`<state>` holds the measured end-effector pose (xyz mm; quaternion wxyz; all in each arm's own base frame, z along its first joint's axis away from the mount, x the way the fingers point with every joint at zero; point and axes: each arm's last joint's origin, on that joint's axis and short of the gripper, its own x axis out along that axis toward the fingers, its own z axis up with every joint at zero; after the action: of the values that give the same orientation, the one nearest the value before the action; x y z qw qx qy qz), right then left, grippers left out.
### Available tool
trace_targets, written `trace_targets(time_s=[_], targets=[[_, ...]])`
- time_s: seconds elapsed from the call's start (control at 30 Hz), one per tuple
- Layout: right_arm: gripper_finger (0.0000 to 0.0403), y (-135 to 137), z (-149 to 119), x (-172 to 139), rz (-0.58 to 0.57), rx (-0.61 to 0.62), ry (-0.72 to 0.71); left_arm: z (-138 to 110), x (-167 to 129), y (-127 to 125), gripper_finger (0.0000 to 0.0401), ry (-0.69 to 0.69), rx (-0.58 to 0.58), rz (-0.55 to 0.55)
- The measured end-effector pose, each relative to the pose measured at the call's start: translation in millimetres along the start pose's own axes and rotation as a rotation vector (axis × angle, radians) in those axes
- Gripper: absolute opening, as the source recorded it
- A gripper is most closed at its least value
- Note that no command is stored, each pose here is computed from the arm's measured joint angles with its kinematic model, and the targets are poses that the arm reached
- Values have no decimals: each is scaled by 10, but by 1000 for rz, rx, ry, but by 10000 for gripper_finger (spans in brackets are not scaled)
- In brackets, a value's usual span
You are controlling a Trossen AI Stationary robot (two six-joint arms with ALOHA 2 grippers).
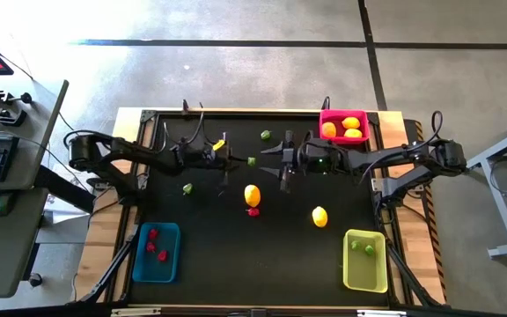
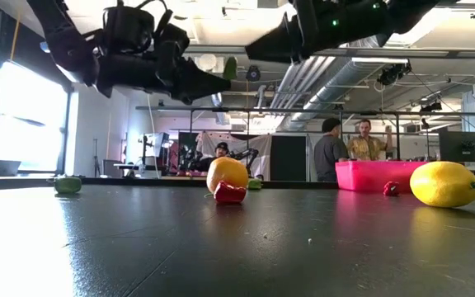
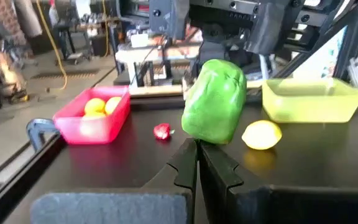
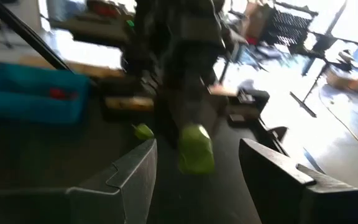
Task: Sort produce into baskets
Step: Put the green chilli pepper into the yellow bin
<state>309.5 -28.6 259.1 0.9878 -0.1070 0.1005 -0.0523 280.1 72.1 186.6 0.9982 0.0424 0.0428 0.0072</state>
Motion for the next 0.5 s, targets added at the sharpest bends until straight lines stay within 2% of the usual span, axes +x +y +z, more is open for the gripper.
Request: trace_targets(time_s=[0.17, 0.3, 0.5], targets=[[220, 54, 60, -4, 37, 8, -58, 42, 15, -84, 0, -27, -7, -48], [220, 112, 75, -8, 116, -2, -78, 107, 41, -142, 0, -60, -45, -69], [220, 129, 121, -13, 118, 24, -120, 191, 101, -274, 0, -82, -61, -101]])
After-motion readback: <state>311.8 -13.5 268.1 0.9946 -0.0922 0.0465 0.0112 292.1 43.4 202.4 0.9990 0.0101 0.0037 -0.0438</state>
